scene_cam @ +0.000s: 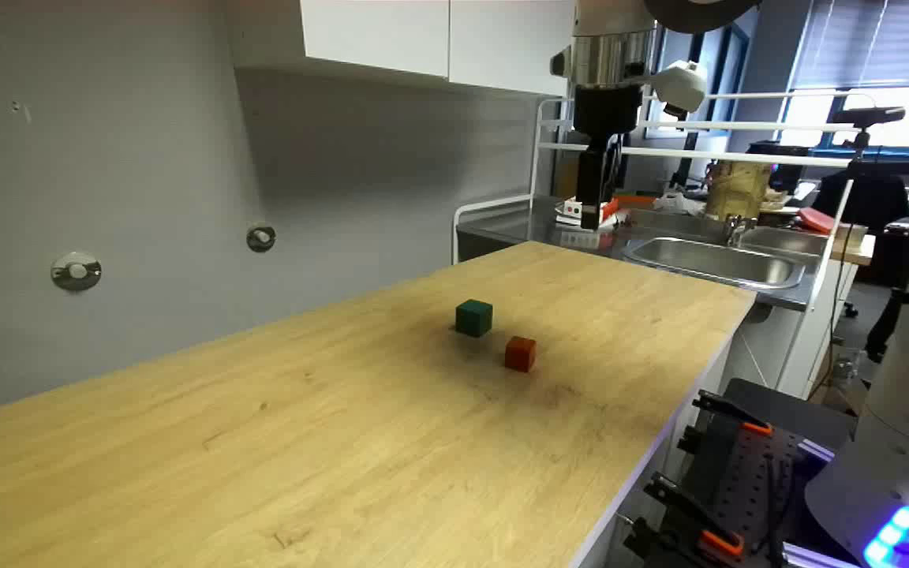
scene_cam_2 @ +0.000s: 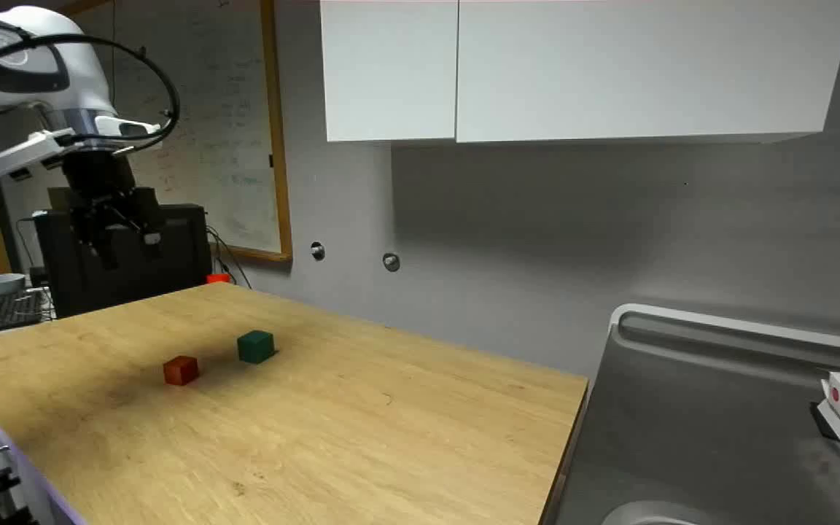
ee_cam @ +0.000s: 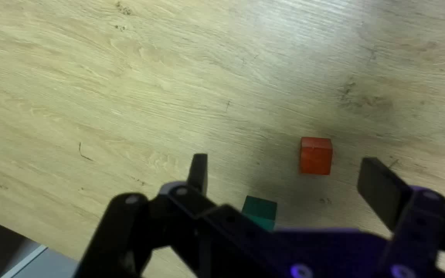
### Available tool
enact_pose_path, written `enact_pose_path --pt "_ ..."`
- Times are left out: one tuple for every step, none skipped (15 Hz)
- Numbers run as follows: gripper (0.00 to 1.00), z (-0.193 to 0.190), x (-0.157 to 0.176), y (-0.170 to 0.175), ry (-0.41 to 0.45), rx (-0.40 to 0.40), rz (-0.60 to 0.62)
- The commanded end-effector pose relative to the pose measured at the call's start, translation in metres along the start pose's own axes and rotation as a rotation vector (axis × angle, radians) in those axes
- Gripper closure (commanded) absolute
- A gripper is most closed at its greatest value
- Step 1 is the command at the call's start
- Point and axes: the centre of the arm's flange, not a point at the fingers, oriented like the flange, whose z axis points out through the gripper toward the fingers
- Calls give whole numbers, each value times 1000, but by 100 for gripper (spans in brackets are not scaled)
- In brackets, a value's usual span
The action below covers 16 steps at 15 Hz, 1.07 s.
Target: Put the red cube on top of the green cube
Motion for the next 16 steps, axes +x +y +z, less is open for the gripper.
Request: enact_pose_path --pt "0 0 0 0 0 0 0" --pt "0 0 0 0 0 0 0" --pt "0 0 0 0 1 0 0" --pt "0 0 0 0 1 0 0" --pt "0 0 0 0 1 0 0" --pt "0 0 0 0 1 0 0" --pt "0 0 0 0 1 0 0" --pt "0 0 0 0 1 0 0" --pt "0 0 0 0 1 0 0" --pt "0 0 0 0 1 0 0" --pt "0 2 2 2 -1 3 0" --pt "0 7 5 5 -7 5 9" --pt "0 11 8 7 -12 8 15" --pt "0 18 13 10 -18 18 18" --pt "0 26 18 12 -19 32 19" --pt "0 35 24 14 -10 47 21"
